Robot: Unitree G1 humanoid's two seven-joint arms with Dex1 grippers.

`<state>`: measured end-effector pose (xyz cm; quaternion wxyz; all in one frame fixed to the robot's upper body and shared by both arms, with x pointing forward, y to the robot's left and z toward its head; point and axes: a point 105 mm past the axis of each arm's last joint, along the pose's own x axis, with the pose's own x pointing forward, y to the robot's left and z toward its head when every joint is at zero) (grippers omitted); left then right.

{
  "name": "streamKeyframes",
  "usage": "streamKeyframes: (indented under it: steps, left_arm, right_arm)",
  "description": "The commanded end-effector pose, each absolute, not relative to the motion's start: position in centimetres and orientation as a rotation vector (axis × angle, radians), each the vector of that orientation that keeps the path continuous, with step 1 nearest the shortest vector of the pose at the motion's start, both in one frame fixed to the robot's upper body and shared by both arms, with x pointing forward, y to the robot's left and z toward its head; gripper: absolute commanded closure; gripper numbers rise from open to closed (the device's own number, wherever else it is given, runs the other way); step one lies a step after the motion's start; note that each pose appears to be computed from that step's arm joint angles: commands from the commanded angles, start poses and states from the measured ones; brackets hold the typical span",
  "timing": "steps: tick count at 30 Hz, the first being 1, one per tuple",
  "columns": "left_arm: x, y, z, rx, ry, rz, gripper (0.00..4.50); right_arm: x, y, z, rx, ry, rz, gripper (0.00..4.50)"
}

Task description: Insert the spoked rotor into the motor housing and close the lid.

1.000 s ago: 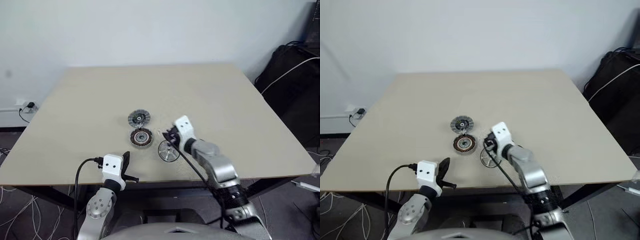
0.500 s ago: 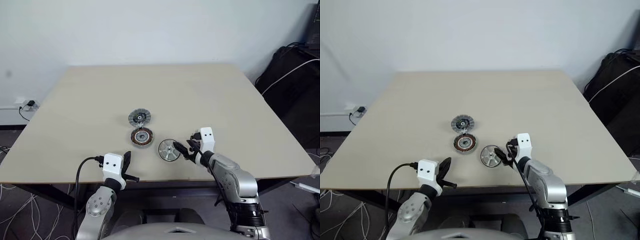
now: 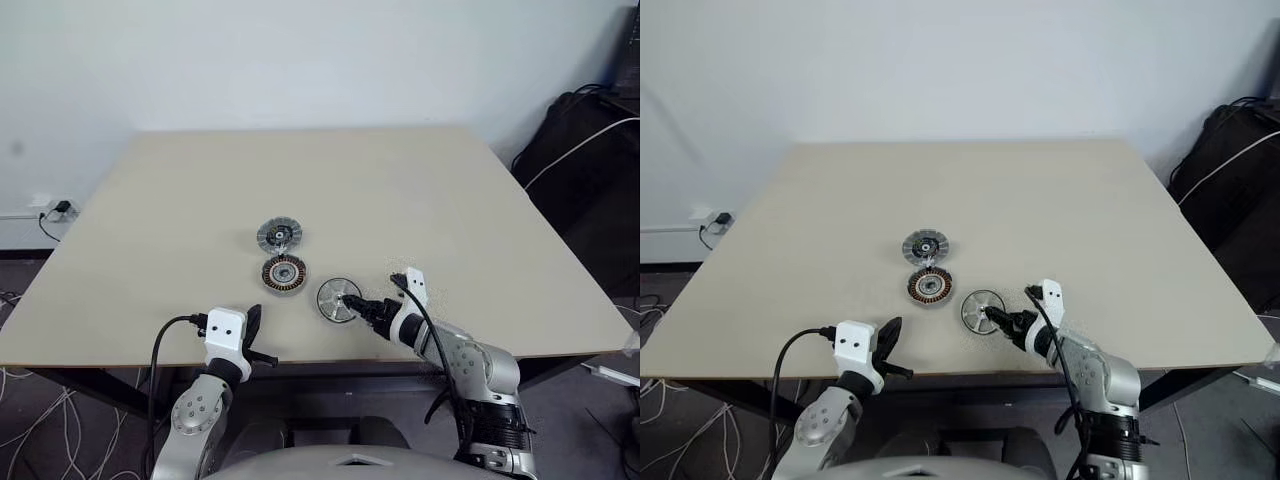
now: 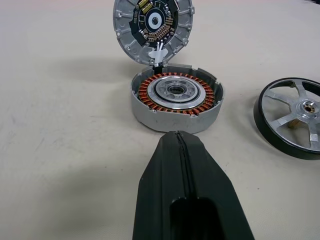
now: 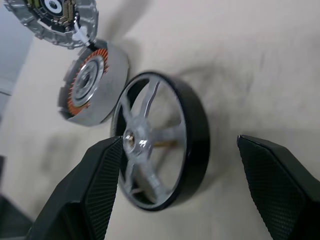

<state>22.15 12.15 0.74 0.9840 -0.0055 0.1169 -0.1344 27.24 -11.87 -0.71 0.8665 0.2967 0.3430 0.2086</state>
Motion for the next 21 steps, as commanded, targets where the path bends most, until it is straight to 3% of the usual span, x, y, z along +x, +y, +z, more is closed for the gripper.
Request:
streamKeyframes:
  steps: [1,10,15,21]
  left_arm:
    - [22.5,12.2,1.9,-0.009,0.193,-0.270,4.50]
    - [22.6,12.2,1.9,-0.005,0.195,-0.274,4.50]
    - [22.6,12.1,1.9,-0.006,0.199,-0.279,4.50]
    - [22.6,12.1,1.8,-0.004,0.201,-0.285,4.50]
  right_arm:
    - [27.3,-11.5,0.0,0.711,0.717,0.463,1.20]
    - [26.1,-11.5,-0.5,0.784,0.784,0.462,4.15]
    - [25.9,-11.6,-0.4,0.843,0.793,0.444,4.18]
    - [26.9,-10.0,1.9,1.011,0.741,0.469,4.18]
